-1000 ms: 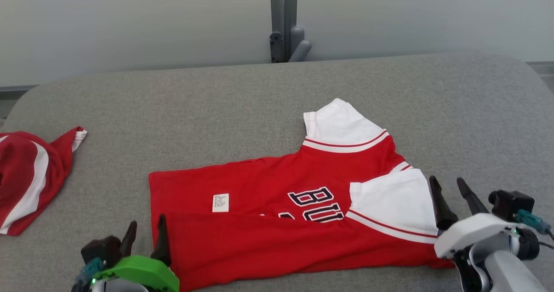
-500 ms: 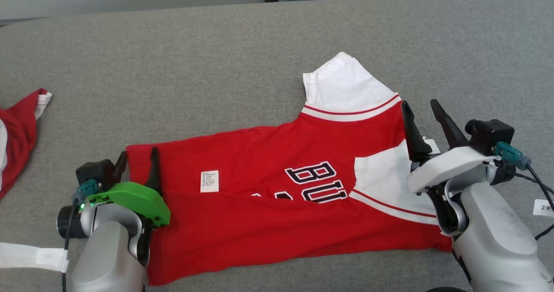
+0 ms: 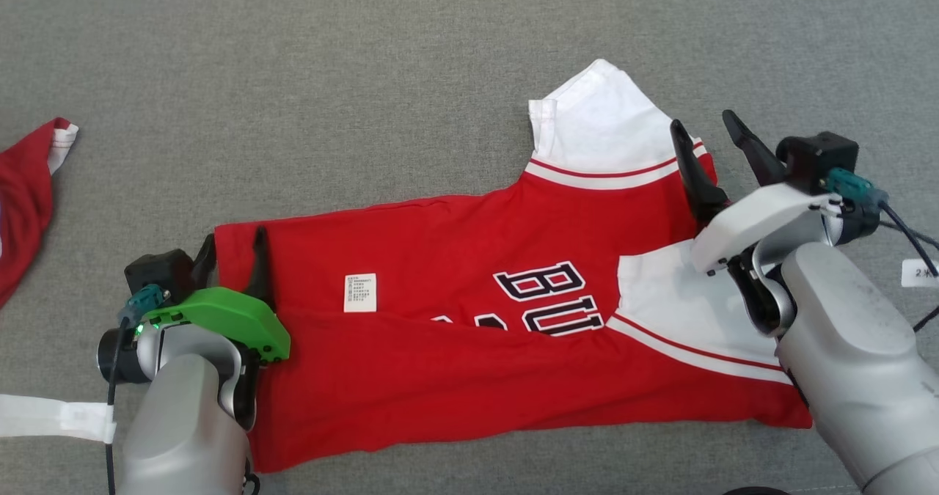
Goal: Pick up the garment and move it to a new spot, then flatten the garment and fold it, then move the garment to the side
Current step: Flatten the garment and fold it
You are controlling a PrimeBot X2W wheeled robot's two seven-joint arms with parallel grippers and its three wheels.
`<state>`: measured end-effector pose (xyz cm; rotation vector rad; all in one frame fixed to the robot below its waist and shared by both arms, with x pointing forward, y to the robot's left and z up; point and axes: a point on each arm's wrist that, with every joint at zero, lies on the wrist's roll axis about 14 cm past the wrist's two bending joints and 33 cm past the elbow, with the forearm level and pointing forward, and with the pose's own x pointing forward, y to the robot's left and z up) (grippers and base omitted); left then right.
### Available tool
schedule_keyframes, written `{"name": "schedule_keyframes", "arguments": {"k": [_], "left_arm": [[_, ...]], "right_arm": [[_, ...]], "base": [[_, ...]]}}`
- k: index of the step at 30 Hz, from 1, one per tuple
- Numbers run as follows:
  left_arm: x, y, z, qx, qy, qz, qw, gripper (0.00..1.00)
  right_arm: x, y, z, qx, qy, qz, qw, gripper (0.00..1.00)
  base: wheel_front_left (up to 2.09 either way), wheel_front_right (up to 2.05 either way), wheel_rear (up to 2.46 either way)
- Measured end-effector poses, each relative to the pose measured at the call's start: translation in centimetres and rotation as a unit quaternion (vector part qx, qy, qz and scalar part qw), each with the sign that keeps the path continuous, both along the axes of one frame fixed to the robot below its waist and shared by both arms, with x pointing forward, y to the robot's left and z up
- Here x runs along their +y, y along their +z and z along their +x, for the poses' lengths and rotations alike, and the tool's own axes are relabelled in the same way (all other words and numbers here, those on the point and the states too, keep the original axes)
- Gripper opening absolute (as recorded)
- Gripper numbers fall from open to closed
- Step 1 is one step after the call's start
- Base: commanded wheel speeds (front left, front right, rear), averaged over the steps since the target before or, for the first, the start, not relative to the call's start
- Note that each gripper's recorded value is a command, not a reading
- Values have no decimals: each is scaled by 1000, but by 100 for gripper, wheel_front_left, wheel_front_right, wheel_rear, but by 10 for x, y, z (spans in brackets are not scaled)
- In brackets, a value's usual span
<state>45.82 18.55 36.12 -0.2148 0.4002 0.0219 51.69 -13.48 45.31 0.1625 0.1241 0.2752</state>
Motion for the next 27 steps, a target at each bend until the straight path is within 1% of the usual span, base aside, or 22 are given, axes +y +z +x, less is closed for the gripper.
{"name": "schedule_keyframes", "arguments": {"k": [1,5,8,10,11,14,16,21,23,24,25,26,27], "left_arm": [[-1,0,1,0,-2,0,1000,0],[-1,5,7,-9,-8,4,1000,0],[0,8,8,-15,-8,5,1000,0],[1,9,7,-17,-9,8,1000,0],[2,10,7,-17,-10,10,1000,0],[3,12,7,-21,-14,13,1000,0],[2,13,9,-24,-15,6,1000,0],[-5,10,12,-23,-25,-5,999,0],[-6,11,15,-25,-28,-7,999,0],[-6,11,15,-25,-28,-7,999,0],[-5,10,15,-24,-27,-8,999,0],[-4,10,15,-23,-26,-9,999,0],[-3,8,14,-22,-24,-11,999,0]], "right_arm": [[3,-2,5,6,10,-14,1000,100],[12,-6,26,24,41,-60,997,100],[14,-8,39,37,48,-78,995,100],[16,-8,49,46,48,-78,995,100],[19,-10,52,54,55,-88,993,100],[29,-21,58,81,70,-100,989,100],[35,-29,61,103,79,-105,986,100],[35,-38,80,117,84,-125,982,100],[37,-45,85,126,83,-123,981,99],[39,-49,86,131,84,-122,980,88],[42,-52,87,136,89,-127,979,88],[46,-57,87,141,95,-129,977,84],[50,-61,87,146,100,-130,976,75]], "base": [[0,0,0],[0,0,0],[0,0,0],[0,0,0],[0,0,0],[0,0,0],[0,0,0],[0,0,0],[0,0,0],[0,0,0],[0,0,0],[0,0,0],[0,0,0]]}}
